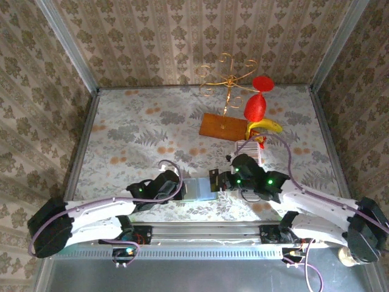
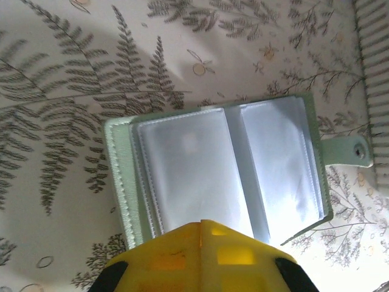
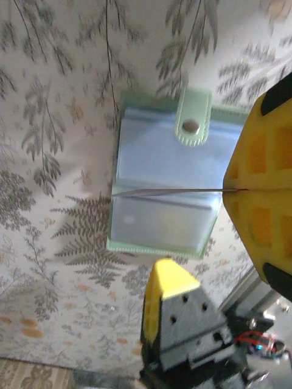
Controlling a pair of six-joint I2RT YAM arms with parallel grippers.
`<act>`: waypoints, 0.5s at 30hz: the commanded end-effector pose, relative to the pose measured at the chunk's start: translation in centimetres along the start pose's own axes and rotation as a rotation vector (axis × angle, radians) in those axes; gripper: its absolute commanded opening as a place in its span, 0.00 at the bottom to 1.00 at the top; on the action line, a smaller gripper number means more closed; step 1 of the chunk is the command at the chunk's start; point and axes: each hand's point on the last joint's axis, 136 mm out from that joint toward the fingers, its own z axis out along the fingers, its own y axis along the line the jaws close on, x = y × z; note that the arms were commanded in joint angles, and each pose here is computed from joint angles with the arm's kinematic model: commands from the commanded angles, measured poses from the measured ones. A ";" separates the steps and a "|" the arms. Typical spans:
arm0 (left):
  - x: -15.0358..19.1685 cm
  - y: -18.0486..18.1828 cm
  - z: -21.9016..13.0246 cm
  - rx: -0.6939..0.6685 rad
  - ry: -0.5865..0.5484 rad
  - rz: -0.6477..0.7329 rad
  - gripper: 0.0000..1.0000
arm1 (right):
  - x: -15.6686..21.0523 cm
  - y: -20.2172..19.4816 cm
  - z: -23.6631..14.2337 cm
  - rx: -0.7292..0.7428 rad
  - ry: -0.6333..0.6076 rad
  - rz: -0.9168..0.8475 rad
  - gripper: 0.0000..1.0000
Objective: Put the credit cards into the card holder
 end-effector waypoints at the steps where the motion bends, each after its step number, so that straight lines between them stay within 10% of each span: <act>1: 0.1 -1.4 0.5 0.025 0.031 0.024 0.00 | -1.2 2.8 1.1 -0.102 -0.038 0.122 0.00; 15: 2.3 2.4 1.4 -0.113 0.088 0.002 0.00 | 0.1 1.8 4.4 -0.030 -0.003 0.116 0.00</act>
